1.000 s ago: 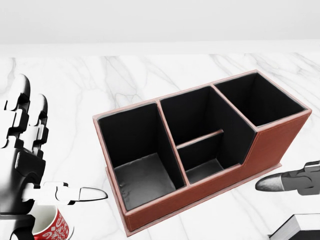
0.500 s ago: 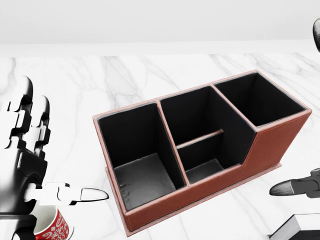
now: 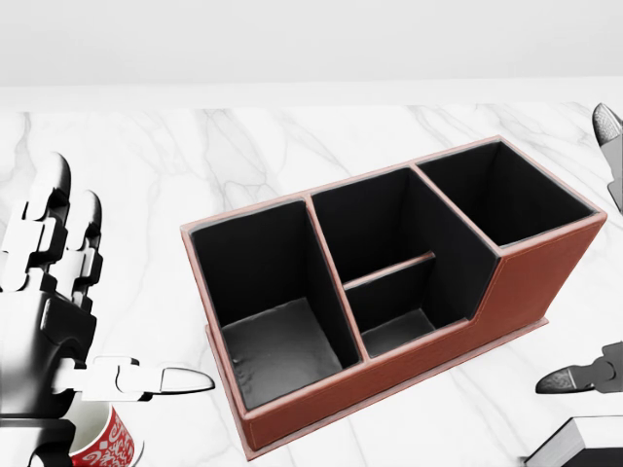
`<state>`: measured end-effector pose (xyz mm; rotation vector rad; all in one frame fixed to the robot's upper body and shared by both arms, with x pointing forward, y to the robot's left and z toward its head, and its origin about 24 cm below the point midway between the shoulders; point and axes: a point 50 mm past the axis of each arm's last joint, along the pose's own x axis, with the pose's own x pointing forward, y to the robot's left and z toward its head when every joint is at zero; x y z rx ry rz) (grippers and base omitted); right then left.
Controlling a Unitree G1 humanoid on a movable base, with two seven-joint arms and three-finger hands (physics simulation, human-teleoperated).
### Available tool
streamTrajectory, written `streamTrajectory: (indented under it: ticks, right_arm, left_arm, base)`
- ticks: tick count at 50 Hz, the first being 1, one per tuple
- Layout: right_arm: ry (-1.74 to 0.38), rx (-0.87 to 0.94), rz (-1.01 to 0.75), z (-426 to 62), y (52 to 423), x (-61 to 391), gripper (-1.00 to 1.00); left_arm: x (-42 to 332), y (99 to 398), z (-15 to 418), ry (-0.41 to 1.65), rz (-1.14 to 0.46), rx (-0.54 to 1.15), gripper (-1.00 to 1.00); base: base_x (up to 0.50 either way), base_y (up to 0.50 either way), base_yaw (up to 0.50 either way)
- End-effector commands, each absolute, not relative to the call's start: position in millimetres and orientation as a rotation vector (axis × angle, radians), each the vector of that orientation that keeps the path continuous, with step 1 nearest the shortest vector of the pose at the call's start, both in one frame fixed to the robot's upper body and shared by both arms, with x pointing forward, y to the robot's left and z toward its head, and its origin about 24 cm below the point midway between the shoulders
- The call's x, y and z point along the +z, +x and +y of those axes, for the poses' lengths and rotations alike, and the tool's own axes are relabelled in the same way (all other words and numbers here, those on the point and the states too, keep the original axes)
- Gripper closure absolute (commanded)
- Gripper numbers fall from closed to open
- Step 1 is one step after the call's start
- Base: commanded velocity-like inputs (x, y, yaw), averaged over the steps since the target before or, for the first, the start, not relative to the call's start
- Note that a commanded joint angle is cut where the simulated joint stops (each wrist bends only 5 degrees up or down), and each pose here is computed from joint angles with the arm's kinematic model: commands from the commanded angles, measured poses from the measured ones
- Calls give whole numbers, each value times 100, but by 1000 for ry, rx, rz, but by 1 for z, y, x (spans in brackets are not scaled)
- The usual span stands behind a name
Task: Pick up the book and place it in the back compartment of the caddy.
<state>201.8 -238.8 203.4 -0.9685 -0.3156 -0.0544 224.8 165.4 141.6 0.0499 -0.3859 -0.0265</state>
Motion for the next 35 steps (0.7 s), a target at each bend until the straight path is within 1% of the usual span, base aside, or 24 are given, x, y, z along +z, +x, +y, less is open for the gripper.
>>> streamTrajectory:
  ticks: [1,12,35]
  right_arm:
    - [-982,-81,-223,-249,205,190,-100]
    - [-998,-103,-133,-258,207,177,-100]
    - [-1012,-79,-2,-264,203,158,-100]
  left_arm:
    - [141,225,165,51,-383,-27,-100]
    - [140,225,165,51,-378,-28,-100]
    - [135,226,164,53,-354,-31,-100]
  base:
    - [0,0,0]
    - [0,0,0]
    - [0,0,0]
